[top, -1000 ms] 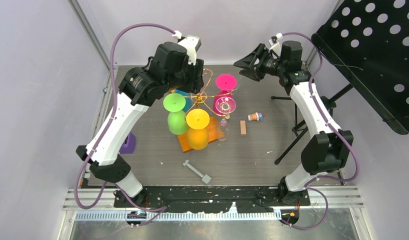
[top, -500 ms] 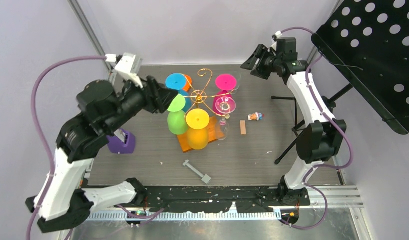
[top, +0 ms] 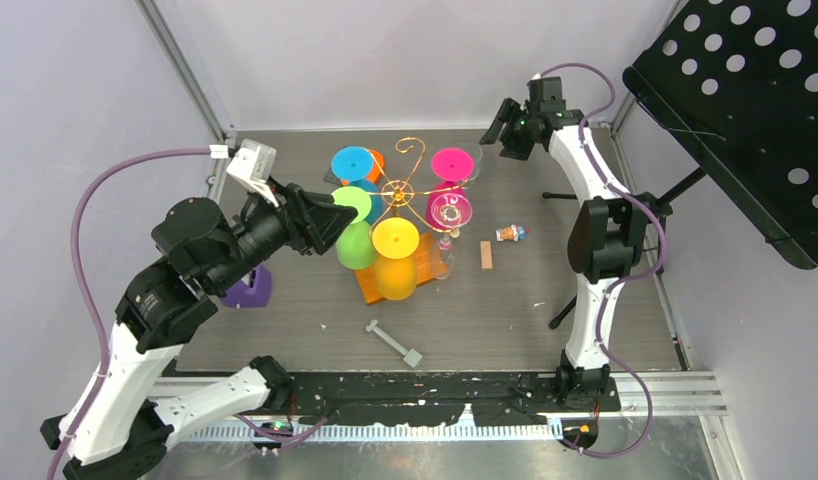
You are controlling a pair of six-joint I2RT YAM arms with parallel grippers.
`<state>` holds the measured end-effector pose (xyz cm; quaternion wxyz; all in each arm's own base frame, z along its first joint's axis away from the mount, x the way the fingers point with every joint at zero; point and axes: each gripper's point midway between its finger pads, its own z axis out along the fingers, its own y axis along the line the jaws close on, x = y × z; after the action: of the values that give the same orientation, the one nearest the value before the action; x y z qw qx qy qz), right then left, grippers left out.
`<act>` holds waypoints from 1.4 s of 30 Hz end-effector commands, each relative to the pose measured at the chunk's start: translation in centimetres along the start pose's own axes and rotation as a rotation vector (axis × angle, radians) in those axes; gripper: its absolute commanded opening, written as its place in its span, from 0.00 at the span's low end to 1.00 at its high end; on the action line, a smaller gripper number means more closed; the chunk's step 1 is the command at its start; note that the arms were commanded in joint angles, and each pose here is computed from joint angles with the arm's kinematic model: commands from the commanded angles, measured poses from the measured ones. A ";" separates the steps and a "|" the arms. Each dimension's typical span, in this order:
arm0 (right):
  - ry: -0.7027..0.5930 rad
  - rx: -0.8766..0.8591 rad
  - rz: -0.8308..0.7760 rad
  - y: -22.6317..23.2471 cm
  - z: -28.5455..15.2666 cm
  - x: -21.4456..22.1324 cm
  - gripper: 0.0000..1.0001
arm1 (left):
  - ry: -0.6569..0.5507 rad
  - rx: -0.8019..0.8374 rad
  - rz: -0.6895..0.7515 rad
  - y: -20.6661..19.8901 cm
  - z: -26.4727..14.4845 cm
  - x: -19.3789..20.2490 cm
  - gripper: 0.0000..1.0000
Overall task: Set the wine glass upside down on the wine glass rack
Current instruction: Pick up the wine glass at the center of the board.
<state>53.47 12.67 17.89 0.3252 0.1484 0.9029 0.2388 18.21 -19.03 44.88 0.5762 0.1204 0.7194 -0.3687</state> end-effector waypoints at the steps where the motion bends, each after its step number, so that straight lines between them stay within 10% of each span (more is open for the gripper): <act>1: -0.091 0.014 -0.031 0.8 -0.1 -3.4 0.66 | -0.076 0.060 -0.048 -1.2 -0.2 -1.5 0.55; 42: -0.048 0.362 -0.343 -2.3 5.8 -0.8 0.49 | 0.012 0.084 -0.081 -1.0 0.6 2.1 0.55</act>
<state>56.94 13.48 10.95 0.3167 0.0755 0.9427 0.0724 17.67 -20.75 42.13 0.5389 0.1216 0.7276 -0.4066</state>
